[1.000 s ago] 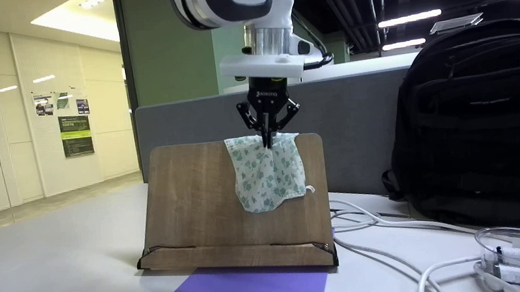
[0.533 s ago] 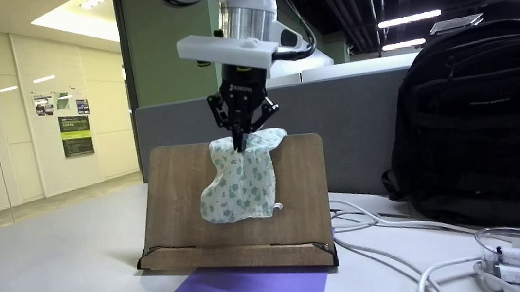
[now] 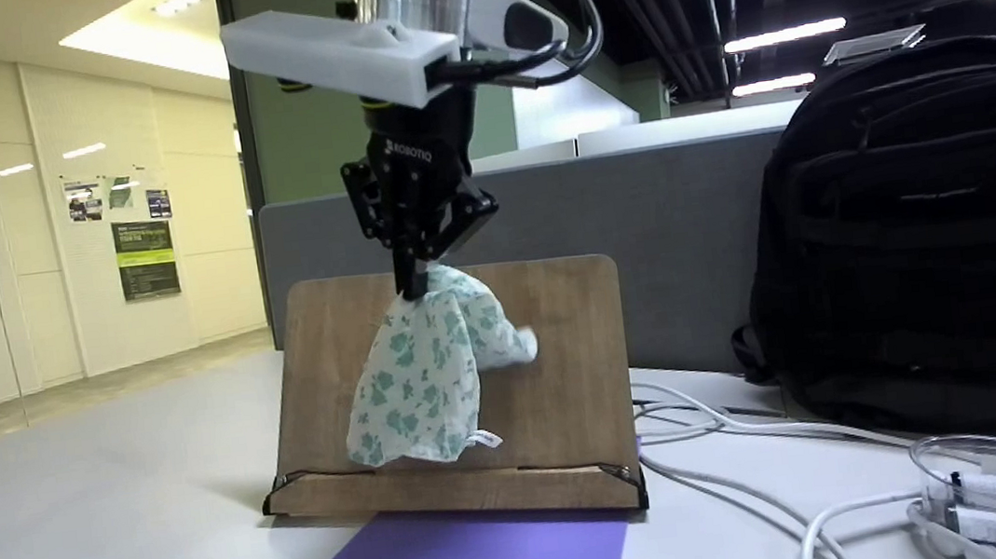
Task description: Pick up the towel from the wooden board and put it on the table.
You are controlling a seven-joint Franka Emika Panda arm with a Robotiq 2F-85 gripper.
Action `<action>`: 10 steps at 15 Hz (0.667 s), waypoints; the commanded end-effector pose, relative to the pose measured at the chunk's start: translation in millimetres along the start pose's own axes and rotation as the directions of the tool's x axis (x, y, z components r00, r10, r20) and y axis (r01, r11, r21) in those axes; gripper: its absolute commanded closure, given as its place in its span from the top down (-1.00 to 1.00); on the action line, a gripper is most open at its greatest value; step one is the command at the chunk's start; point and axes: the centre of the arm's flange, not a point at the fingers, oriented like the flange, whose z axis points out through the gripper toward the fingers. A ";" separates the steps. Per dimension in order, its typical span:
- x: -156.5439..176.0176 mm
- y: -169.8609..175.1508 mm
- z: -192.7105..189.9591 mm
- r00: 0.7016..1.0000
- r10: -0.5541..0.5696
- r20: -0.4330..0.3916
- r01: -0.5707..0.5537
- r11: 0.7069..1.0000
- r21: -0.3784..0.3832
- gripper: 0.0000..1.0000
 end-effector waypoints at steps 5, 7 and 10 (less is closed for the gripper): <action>8.1 31.3 2.1 0.999 0.037 -0.030 -0.040 0.993 -0.107 -0.97; 4.2 56.8 1.3 0.994 0.092 -0.057 -0.098 0.987 -0.128 -0.97; -4.6 88.2 2.7 0.982 0.172 -0.083 -0.183 0.973 -0.143 -0.97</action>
